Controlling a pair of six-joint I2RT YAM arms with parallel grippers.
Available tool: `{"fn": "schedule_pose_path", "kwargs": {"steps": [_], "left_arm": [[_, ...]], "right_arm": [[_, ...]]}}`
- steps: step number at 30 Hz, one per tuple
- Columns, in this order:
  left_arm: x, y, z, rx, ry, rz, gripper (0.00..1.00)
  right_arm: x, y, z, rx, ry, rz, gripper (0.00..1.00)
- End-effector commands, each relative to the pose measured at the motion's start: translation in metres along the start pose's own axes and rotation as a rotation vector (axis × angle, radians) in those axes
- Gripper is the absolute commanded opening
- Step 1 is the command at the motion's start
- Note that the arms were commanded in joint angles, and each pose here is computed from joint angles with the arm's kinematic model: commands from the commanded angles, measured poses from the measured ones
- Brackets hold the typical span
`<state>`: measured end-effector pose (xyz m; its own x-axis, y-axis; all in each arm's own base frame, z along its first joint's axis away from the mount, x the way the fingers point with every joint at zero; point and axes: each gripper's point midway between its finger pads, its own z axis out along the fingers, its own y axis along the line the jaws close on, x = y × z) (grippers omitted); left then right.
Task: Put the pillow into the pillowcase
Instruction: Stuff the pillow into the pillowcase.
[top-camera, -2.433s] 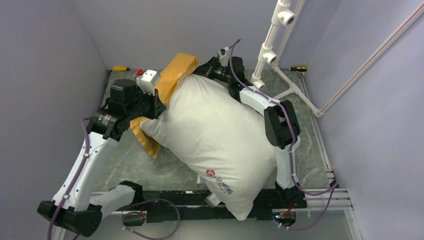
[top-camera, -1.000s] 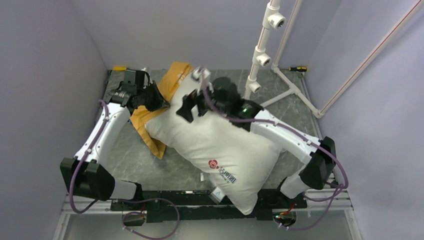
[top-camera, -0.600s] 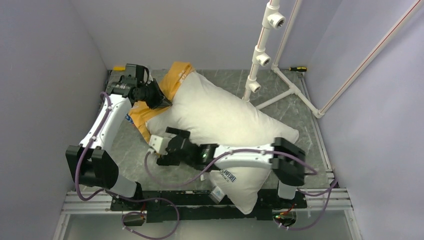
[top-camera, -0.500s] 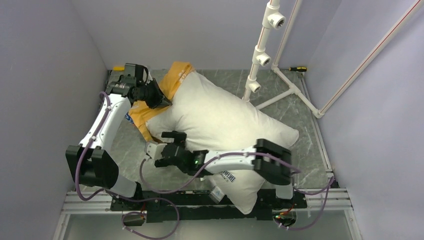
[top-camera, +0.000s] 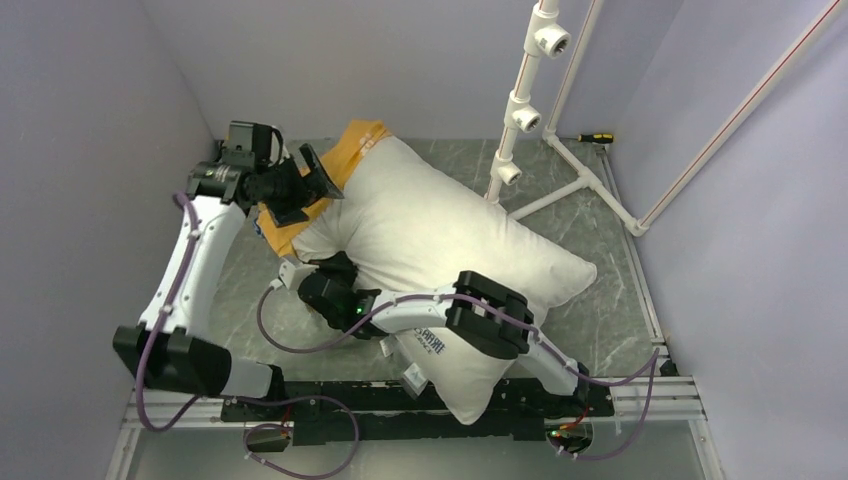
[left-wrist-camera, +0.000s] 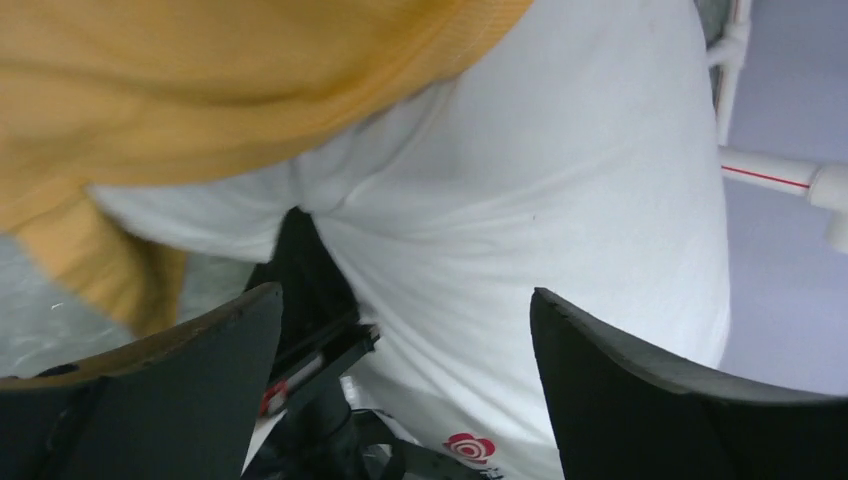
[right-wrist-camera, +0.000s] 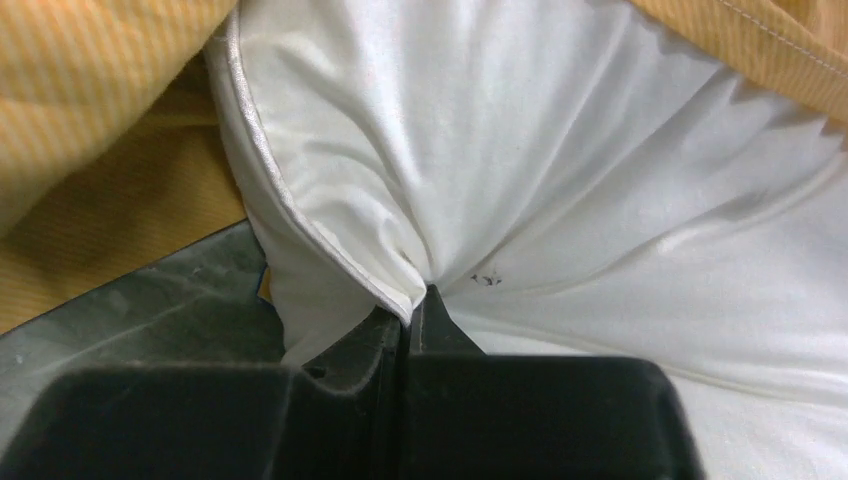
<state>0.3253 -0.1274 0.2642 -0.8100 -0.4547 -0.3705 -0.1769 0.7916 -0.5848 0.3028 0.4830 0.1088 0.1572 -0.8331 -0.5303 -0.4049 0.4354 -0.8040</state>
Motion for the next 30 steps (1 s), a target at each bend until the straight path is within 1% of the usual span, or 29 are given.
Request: {"fn": "schedule_pose_path", "kwargs": {"steps": [1,5,7,10,12,13,16,18,22,24,25,26,27,30], "left_arm": [[-0.008,0.032,-0.065,-0.214,-0.208,0.026,0.99],[0.003,0.070,-0.088,-0.359,-0.275,-0.001,0.99],[0.012,0.091,-0.089,-0.415,-0.277,-0.027,1.00],[0.024,0.114,-0.078,-0.442,-0.254,-0.076,1.00],[0.029,0.121,-0.065,-0.404,-0.239,-0.129,0.99],[0.024,0.125,-0.061,-0.378,-0.261,-0.170,0.99],[0.018,0.133,-0.045,-0.295,-0.261,-0.258,1.00],[0.010,0.133,-0.034,-0.216,-0.277,-0.291,0.99],[0.005,0.136,-0.011,-0.099,-0.255,-0.360,0.98],[0.009,0.137,0.000,-0.072,-0.221,-0.374,0.94],[0.013,0.136,0.005,-0.049,-0.194,-0.376,0.89],[0.017,0.136,0.010,-0.031,-0.174,-0.380,0.83],[0.021,0.134,0.015,-0.003,-0.157,-0.388,0.73],[0.035,0.134,0.024,0.037,-0.143,-0.412,0.48]], "right_arm": [[-0.001,-0.019,0.010,-0.027,0.009,0.126,0.00],[-0.016,-0.018,-0.002,-0.139,-0.054,0.205,0.00],[-0.020,-0.019,-0.007,-0.178,-0.069,0.232,0.00],[-0.025,-0.016,-0.015,-0.246,-0.101,0.263,0.00],[-0.026,-0.015,-0.018,-0.278,-0.105,0.281,0.00],[-0.025,-0.015,-0.020,-0.288,-0.105,0.286,0.00],[-0.022,-0.016,-0.022,-0.309,-0.108,0.295,0.00],[-0.018,-0.016,-0.024,-0.323,-0.107,0.302,0.00],[-0.010,-0.019,-0.023,-0.333,-0.097,0.316,0.00],[-0.009,-0.024,-0.023,-0.335,-0.091,0.347,0.00],[-0.010,-0.026,-0.021,-0.341,-0.091,0.366,0.00],[-0.009,-0.028,-0.020,-0.349,-0.087,0.387,0.00],[-0.010,-0.030,-0.019,-0.356,-0.086,0.405,0.00],[-0.016,-0.035,-0.015,-0.378,-0.094,0.454,0.00]]}}
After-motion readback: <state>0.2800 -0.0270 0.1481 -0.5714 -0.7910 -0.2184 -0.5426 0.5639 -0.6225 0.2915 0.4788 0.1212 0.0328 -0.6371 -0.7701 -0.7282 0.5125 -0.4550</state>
